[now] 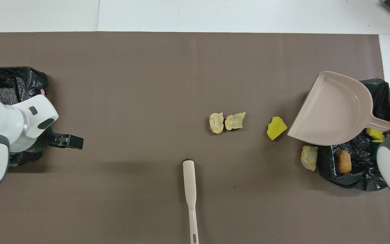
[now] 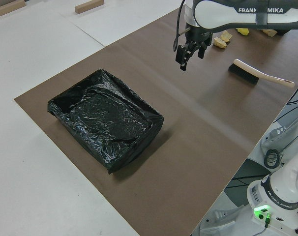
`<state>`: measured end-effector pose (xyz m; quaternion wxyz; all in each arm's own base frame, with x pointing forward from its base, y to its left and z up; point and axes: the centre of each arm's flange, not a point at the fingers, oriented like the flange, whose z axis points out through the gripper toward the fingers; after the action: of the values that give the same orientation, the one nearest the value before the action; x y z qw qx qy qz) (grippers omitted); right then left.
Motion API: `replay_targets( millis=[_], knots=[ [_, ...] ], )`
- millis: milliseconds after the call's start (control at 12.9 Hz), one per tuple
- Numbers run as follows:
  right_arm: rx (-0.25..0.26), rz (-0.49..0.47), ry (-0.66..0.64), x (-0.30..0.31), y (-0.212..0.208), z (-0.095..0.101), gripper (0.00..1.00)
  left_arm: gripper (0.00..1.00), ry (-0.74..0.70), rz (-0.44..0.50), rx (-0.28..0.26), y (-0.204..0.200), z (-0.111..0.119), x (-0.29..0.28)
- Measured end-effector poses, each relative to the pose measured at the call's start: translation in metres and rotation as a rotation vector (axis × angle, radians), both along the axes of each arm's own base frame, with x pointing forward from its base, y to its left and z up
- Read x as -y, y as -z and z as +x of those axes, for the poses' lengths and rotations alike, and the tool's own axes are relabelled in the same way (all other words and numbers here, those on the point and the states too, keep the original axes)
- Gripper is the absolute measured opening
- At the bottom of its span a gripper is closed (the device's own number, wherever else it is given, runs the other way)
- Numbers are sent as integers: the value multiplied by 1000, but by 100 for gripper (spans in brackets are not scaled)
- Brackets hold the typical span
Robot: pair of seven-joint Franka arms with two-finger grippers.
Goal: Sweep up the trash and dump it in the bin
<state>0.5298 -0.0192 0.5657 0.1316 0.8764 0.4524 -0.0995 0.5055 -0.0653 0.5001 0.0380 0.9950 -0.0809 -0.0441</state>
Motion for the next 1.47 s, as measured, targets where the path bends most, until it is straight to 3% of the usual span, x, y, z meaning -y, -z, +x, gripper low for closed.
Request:
replay_targets(
  millis=[309,541,696,1083,1469],
  knots=[
    [123,114,390,-69,20,5,32,100,17,-4,45,-73,8,-5],
    [218,147,601,-126,42,18,32,100,13,-7,94,-121,10,-9],
    [260,164,702,-179,64,20,32,100,2,-9,106,-131,17,-15],
    [261,245,873,-311,114,14,32,100,3,-10,77,-115,31,-15],
    [267,259,979,-425,171,38,32,100,4,-10,77,-115,31,-14]
  ],
)
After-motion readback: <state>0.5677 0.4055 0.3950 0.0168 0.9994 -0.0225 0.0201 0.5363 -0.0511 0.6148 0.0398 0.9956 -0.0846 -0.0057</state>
